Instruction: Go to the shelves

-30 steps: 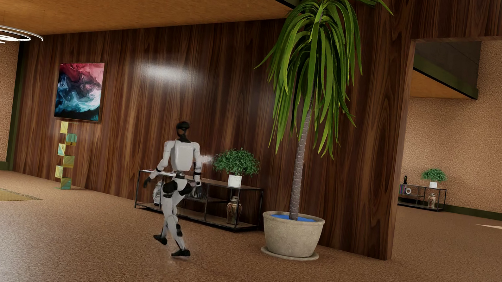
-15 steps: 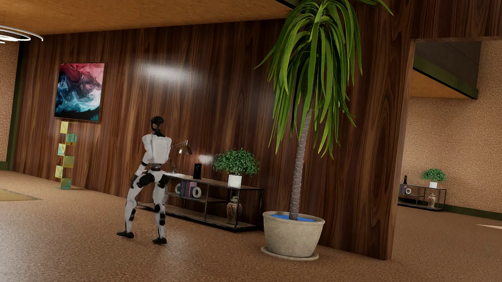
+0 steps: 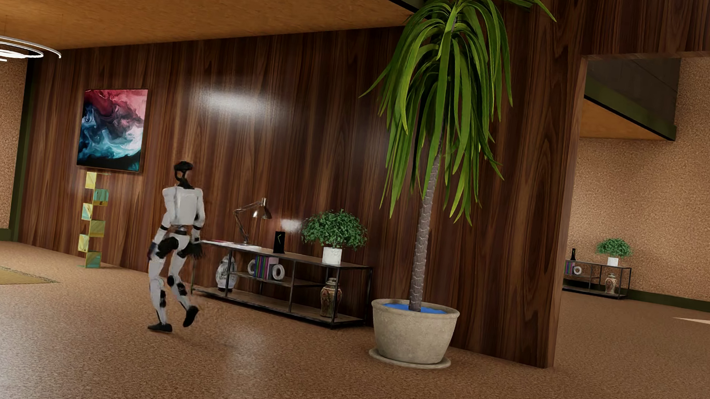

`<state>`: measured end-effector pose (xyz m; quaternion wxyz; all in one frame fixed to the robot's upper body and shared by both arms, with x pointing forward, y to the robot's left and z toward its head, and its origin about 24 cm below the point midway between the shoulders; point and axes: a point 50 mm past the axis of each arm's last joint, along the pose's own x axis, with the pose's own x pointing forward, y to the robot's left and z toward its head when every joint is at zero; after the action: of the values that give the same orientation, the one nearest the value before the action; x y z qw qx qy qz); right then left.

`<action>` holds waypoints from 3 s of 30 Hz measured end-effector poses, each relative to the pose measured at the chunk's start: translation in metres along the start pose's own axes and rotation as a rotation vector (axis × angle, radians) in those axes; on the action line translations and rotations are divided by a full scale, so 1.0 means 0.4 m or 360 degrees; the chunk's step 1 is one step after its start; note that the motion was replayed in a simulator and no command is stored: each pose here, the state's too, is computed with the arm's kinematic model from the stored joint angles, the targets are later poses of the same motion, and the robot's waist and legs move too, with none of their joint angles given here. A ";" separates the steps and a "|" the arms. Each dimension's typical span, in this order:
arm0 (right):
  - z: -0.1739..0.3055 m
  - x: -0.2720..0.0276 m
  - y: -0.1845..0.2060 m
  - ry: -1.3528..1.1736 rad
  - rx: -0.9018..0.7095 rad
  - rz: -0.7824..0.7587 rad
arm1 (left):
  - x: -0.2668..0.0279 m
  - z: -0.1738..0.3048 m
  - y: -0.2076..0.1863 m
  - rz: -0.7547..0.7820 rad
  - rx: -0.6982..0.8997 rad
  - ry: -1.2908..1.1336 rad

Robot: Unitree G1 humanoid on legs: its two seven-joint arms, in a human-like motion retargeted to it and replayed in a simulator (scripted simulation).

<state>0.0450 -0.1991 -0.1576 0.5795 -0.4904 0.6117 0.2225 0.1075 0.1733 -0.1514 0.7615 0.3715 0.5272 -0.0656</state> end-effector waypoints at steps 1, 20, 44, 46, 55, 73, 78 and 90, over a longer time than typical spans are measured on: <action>-0.005 -0.007 0.040 -0.0034 -0.0015 0.0071 | 0.008 0.076 0.047 0.0118 -0.0006 -0.0202; 0.166 -0.031 -0.221 -0.0348 -0.0205 -0.0564 | -0.009 -0.114 0.038 0.0093 -0.0171 0.0192; 0.008 -0.007 -0.032 -0.0078 -0.0003 -0.0133 | -0.042 0.358 0.336 0.0789 0.0088 -0.0819; 0.000 -0.005 -0.063 -0.0102 -0.0026 -0.0157 | -0.090 0.419 0.384 0.0942 0.0089 -0.1011; 0.056 -0.013 -0.140 -0.0099 0.0307 -0.0465 | 0.037 0.083 0.134 0.0120 0.0349 -0.0107; 0.165 -0.034 -0.302 -0.0309 -0.0381 -0.0596 | -0.097 -0.245 -0.083 -0.0157 -0.0203 0.0375; 0.009 0.011 -0.110 -0.0135 -0.0341 -0.0184 | 0.015 -0.108 0.059 -0.0106 0.0104 0.0242; -0.033 -0.012 0.020 -0.0051 0.0048 -0.0036 | -0.069 0.305 0.398 0.0779 -0.0009 -0.0911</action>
<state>0.0310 -0.2050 -0.1525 0.5990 -0.4850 0.6000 0.2145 0.2659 0.2016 -0.0282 0.8721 0.4510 0.1888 0.0186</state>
